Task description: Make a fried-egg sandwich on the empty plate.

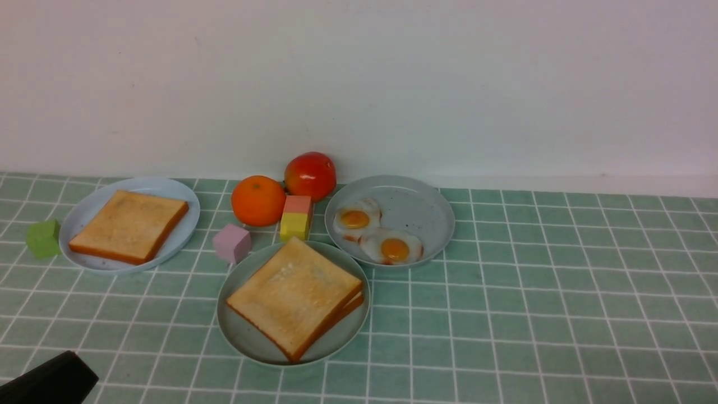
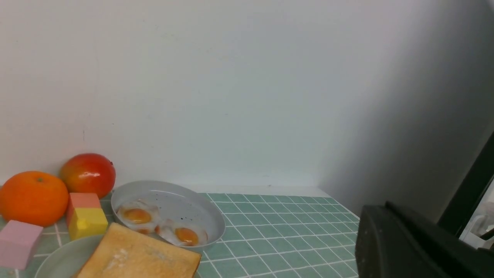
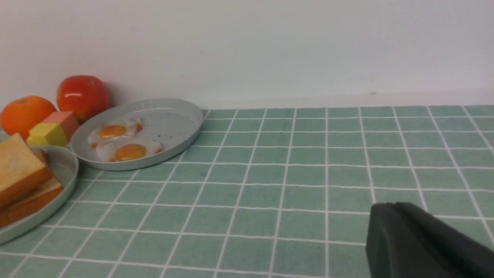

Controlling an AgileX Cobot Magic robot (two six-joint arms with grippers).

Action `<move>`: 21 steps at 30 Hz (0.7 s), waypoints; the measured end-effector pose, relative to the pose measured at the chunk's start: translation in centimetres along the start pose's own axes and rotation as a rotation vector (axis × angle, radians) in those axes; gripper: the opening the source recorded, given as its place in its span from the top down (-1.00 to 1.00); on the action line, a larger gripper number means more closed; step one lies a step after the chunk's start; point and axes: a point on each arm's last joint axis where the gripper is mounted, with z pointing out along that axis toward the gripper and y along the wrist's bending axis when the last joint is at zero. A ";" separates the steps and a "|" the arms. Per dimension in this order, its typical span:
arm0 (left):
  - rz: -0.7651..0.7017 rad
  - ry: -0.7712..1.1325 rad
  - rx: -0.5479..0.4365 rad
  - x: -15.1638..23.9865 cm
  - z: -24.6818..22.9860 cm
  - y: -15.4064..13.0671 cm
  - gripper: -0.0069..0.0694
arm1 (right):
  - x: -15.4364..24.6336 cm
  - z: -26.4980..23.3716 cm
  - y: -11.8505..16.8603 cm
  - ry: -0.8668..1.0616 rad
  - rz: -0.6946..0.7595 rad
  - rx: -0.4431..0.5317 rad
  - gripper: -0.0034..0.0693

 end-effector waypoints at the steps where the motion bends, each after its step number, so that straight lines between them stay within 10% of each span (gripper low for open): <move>1: -0.001 0.000 0.000 0.0 0.0 0.0 0.82 | 0.0 0.0 0.0 -0.002 0.003 0.001 0.94; 21: -0.001 0.002 0.000 0.0 0.0 0.0 0.77 | 1.6 -0.2 0.0 0.189 -0.071 0.022 0.94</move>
